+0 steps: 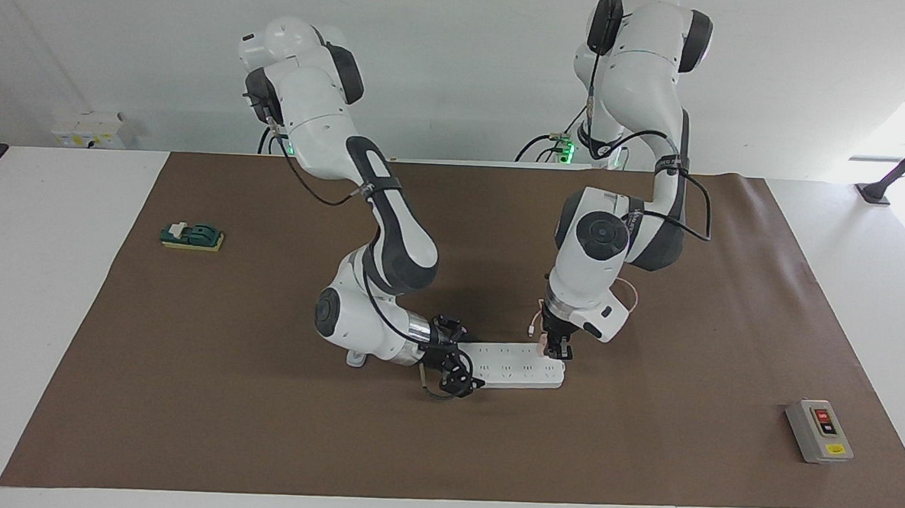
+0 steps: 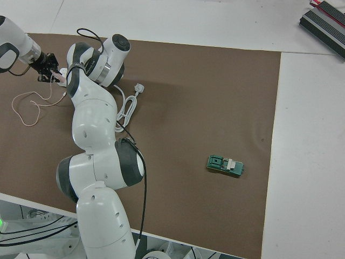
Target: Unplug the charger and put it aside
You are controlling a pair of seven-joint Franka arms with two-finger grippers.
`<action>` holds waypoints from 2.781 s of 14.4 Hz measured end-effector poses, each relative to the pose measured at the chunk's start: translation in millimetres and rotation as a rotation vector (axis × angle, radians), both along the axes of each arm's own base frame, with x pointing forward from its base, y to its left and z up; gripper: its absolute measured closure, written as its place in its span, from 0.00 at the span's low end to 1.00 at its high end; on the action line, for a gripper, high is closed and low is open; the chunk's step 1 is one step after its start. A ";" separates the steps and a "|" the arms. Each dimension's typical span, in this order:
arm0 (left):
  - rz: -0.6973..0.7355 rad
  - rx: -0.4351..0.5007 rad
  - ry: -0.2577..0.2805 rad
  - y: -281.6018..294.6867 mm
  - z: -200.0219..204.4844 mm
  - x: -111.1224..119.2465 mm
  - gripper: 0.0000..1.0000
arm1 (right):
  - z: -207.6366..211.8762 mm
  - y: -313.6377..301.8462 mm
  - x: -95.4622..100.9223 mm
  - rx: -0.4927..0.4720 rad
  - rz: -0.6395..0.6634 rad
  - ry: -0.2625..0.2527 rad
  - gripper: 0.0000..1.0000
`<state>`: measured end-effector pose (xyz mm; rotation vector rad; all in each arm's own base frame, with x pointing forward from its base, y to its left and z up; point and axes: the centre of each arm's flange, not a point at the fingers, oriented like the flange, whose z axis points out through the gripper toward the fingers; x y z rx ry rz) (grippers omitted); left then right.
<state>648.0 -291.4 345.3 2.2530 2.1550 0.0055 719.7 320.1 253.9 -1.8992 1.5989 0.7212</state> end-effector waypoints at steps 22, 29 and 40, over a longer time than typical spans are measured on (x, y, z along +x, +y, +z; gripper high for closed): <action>-0.052 0.003 0.002 2.3 7.8 1.7 0.68 | -15.3 9.5 -7.2 -0.028 -0.040 -0.019 0.04; -0.078 0.005 -0.029 31.5 96.0 -5.2 0.68 | -15.3 9.5 -7.2 -0.028 -0.041 -0.019 0.04; -1.050 0.074 -0.093 205.1 213.8 -3.0 0.68 | -15.4 9.5 -6.8 -0.029 -0.046 -0.024 0.00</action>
